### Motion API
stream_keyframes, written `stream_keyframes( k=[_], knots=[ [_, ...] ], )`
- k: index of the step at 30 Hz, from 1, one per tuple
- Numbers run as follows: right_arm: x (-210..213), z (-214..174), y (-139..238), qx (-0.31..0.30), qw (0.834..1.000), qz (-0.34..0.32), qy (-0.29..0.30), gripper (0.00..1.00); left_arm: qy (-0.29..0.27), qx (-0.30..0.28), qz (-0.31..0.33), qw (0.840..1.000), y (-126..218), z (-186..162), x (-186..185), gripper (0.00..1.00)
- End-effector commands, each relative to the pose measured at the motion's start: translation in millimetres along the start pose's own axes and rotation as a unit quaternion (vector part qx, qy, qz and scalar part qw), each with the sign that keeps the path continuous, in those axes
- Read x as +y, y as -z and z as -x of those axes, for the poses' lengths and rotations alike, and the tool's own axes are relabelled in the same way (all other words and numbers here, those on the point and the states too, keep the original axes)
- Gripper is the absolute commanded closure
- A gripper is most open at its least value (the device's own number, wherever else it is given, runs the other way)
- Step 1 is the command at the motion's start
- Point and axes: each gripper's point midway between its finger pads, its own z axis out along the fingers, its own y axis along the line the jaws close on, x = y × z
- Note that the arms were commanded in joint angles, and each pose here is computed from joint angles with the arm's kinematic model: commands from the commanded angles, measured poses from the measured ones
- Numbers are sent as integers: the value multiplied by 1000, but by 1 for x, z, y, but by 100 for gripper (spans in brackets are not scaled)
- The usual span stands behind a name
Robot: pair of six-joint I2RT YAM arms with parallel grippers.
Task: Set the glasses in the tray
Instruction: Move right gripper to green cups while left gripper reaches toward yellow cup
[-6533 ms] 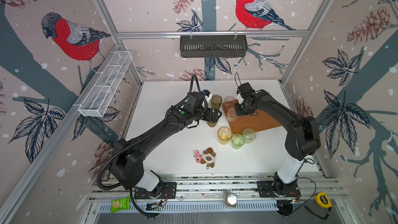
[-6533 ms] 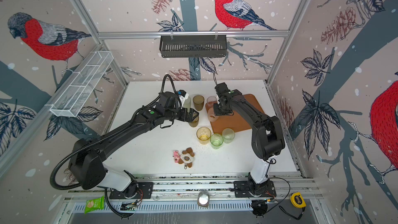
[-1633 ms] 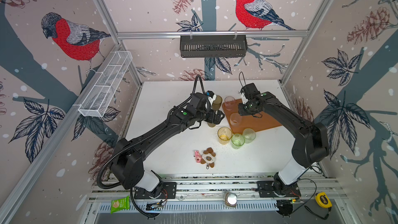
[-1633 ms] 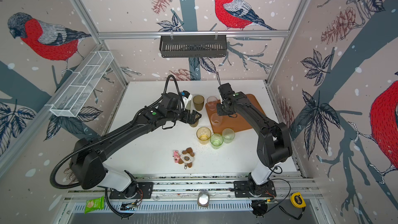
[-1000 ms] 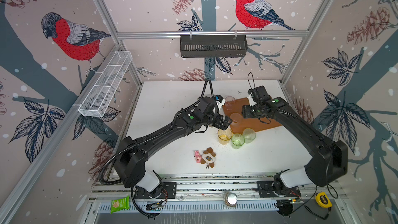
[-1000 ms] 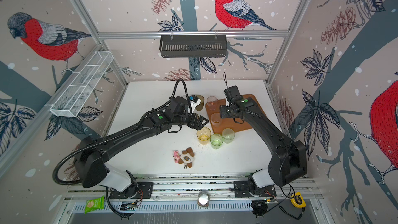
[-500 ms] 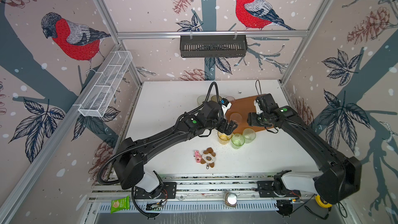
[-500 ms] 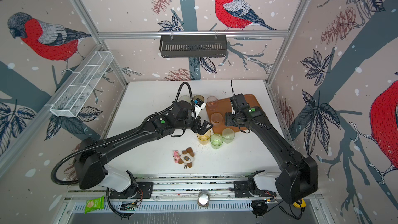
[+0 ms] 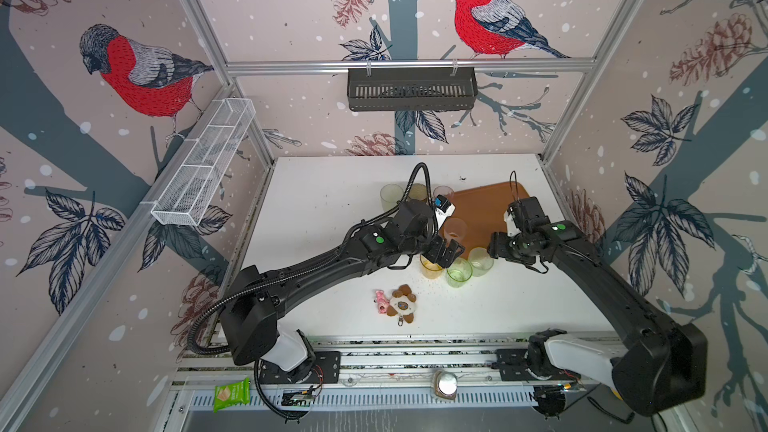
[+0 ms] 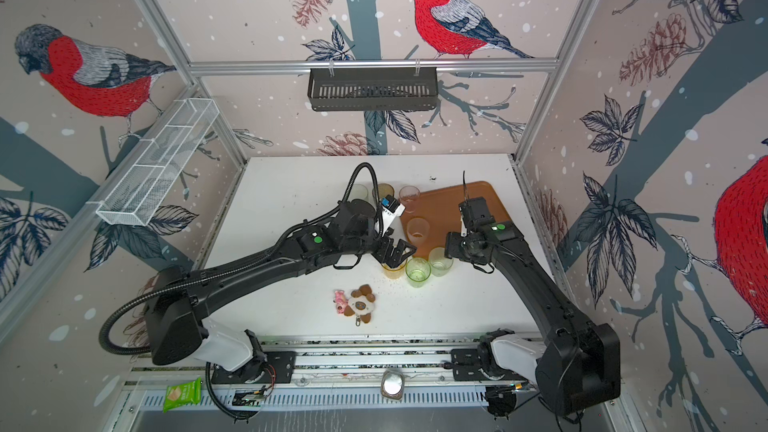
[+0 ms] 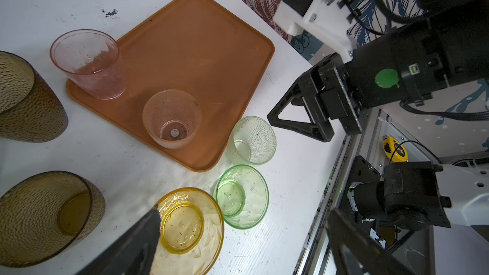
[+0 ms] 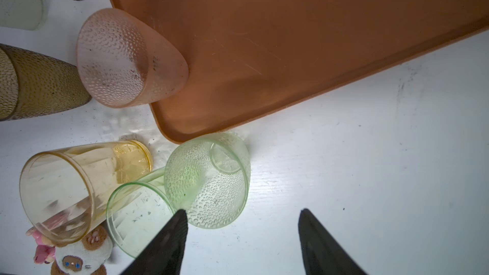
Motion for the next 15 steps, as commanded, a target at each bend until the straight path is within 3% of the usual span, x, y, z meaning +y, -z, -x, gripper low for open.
stream_keyframes(
  k=[1, 15],
  knots=[
    [-1, -1, -4, 1, 1000, 2, -2, 32, -22, -19, -5, 1000, 0, 11, -5, 2],
    [-5, -8, -25, 24, 1000, 1, -2, 36, -82, -6, -19, 996, -5, 5, -23, 2]
  ],
)
